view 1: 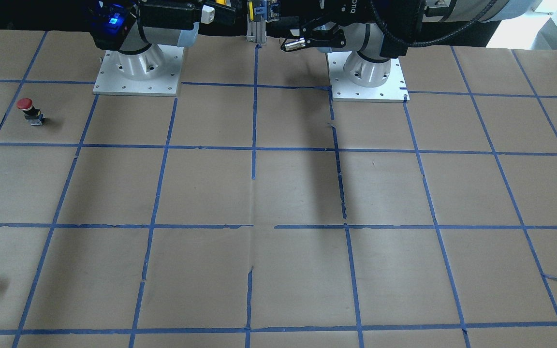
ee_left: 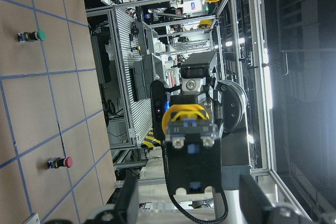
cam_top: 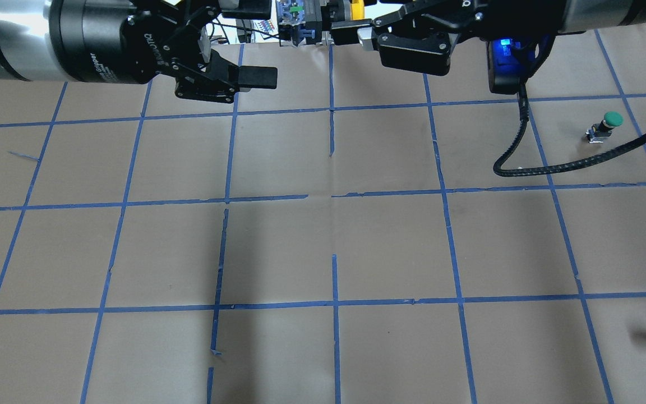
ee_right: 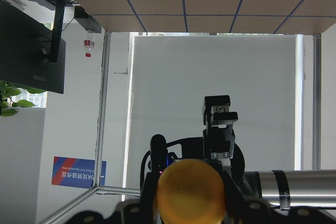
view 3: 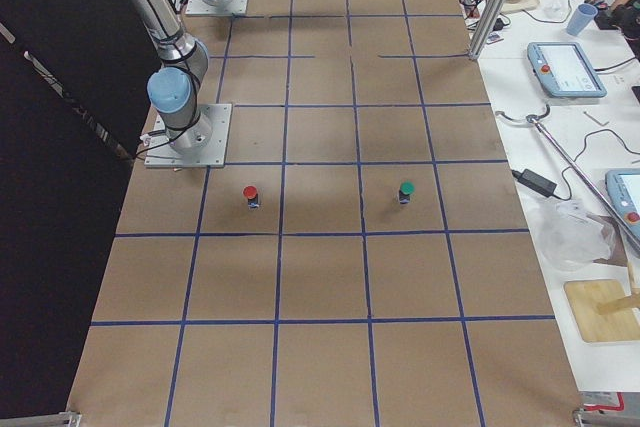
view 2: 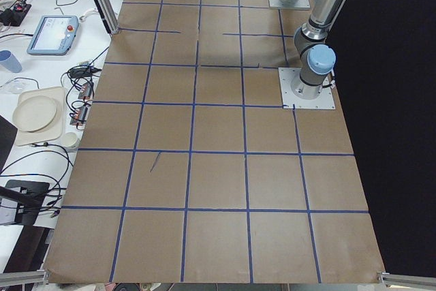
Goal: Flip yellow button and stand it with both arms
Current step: 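Open the left gripper and pull it back while the right gripper holds the button, then carry the button with the right gripper down to the table, cap up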
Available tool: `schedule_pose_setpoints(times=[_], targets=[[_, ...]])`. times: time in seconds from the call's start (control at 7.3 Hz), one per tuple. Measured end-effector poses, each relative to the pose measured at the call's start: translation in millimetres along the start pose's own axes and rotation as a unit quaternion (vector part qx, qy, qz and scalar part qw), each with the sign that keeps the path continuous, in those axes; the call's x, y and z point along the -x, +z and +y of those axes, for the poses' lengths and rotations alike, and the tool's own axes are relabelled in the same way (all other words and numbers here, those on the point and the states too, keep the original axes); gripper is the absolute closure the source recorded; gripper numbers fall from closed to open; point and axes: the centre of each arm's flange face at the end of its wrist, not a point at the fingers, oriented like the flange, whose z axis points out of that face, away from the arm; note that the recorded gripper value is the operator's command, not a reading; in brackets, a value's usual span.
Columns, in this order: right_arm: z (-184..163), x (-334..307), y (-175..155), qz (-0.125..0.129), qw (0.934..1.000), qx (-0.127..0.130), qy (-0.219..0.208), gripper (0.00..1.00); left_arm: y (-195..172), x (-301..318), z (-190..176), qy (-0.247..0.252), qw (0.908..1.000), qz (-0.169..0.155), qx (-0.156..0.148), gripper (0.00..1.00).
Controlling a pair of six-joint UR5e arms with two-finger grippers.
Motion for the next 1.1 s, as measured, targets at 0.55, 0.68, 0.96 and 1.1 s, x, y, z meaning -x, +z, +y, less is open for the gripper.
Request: schedule_pose_setpoints(times=[0.55,0.68,0.96,1.1], targets=[[-30.0,15.4,-39.3,-0.03,0.9914,-0.105,-0.071,0.94,-33.1,-9.4,-44.6,-0.053,0.9981,-0.021,-0.021,0.0],[-40.2,12.6,-39.9,-0.016,0.9838,-0.144,-0.107,0.94,-35.9,-14.8,-60.0,-0.066,0.9972,-0.025,-0.025,0.0],[-70.3,1.4,-38.9,0.048,0.9577,-0.221,-0.178,0.94,-35.0,-26.8,-83.0,-0.098,0.994,-0.034,-0.034,0.0],[-89.4,-6.1,-43.4,0.109,0.9309,-0.268,-0.224,0.95,-33.1,-36.4,-91.2,-0.11,0.9921,-0.047,-0.038,0.0]])
